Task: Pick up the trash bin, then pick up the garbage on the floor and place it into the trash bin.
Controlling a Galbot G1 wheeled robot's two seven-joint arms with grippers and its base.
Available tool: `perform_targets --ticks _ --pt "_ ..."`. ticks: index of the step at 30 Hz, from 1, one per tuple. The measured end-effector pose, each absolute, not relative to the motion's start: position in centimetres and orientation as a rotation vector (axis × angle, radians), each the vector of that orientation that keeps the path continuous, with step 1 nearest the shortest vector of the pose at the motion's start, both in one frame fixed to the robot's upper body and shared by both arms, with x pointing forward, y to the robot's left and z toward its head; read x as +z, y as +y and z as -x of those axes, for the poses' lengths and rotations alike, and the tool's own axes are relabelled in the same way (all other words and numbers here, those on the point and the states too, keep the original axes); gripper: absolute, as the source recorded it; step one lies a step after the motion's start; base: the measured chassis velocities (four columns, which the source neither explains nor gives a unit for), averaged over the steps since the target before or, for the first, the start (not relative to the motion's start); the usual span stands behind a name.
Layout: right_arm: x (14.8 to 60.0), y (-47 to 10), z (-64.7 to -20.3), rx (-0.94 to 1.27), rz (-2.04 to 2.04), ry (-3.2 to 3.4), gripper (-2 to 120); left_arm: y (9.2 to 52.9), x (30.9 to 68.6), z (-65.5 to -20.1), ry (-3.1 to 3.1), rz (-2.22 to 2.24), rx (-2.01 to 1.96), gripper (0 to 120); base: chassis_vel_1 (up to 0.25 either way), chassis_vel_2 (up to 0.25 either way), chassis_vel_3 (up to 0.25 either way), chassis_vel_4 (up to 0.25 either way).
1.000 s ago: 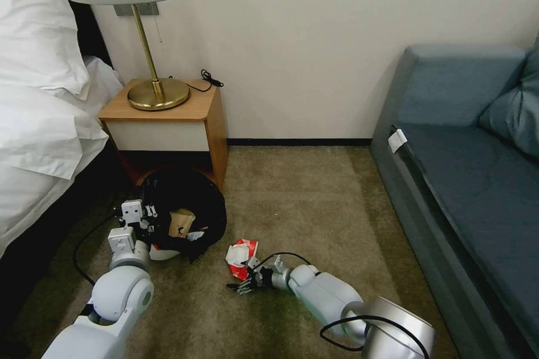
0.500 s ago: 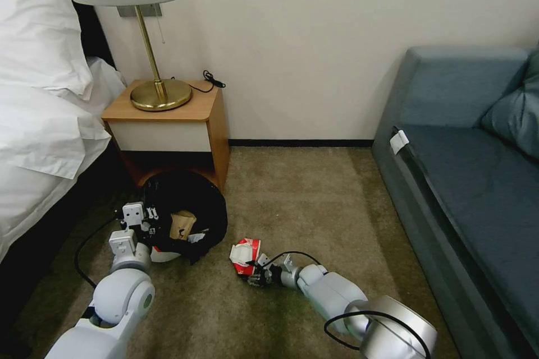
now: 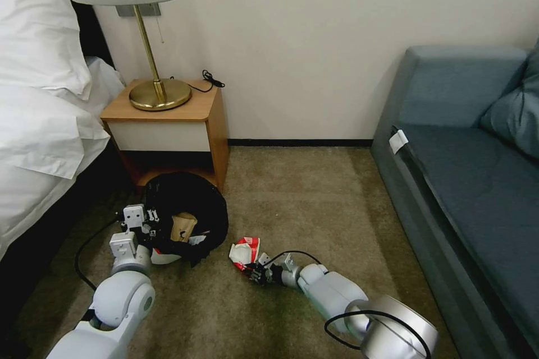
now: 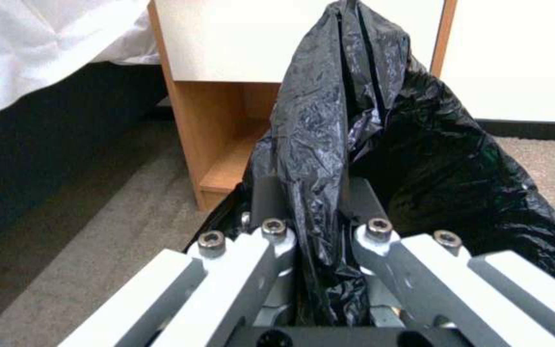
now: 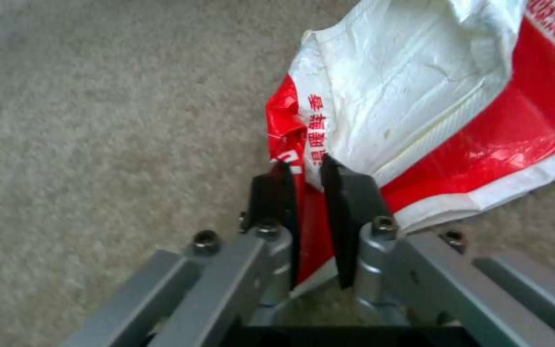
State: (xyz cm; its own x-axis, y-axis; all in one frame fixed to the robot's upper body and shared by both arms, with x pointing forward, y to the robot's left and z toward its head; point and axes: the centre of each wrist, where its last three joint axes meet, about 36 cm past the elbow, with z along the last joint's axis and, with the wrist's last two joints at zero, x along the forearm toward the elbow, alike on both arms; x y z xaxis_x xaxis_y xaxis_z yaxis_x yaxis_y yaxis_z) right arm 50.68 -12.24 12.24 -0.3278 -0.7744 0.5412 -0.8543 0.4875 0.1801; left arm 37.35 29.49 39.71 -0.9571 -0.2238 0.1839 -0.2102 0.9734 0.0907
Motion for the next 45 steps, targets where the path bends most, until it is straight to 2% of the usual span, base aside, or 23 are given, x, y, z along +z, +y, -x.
perform_targets --ticks 1,3,7,10,18,28,37,45 --pt "12.2 -12.2 -50.7 0.183 -1.337 -2.165 8 29.5 39.7 -37.3 -2.928 -0.325 -0.104 5 0.0 0.0 0.0 0.0" --pt "13.0 -10.5 -50.9 0.158 -1.378 -2.183 0 29.6 39.8 -37.4 -2.929 -0.323 -0.11 5 0.0 0.0 0.0 0.0" --pt "14.3 -7.7 -50.9 0.119 -1.447 -2.201 0 29.6 39.9 -37.5 -2.934 -0.321 -0.116 5 0.0 0.0 0.0 0.0" --pt "14.9 -7.6 -50.7 0.11 -1.456 -2.213 0 29.7 40.0 -37.6 -2.936 -0.322 -0.12 5 0.0 0.0 0.0 0.0" --pt "16.9 -11.2 -49.9 0.097 -1.421 -2.241 0 29.7 40.3 -38.0 -2.947 -0.317 -0.128 5 0.0 0.0 0.0 0.0" --pt "19.8 -15.5 -51.3 0.074 -1.373 -2.328 0 29.3 40.7 -38.5 -2.96 -0.303 -0.131 5 0.0 0.0 0.0 0.0" --pt "23.4 -18.7 -54.3 0.082 -1.362 -2.413 0 29.5 40.5 -38.8 -2.953 -0.309 -0.131 5 0.0 0.0 0.0 0.0" --pt "29.9 -22.1 -58.0 0.009 -1.338 -2.546 0 29.5 40.6 -39.2 -2.956 -0.309 -0.112 5 0.0 0.0 0.0 0.0"
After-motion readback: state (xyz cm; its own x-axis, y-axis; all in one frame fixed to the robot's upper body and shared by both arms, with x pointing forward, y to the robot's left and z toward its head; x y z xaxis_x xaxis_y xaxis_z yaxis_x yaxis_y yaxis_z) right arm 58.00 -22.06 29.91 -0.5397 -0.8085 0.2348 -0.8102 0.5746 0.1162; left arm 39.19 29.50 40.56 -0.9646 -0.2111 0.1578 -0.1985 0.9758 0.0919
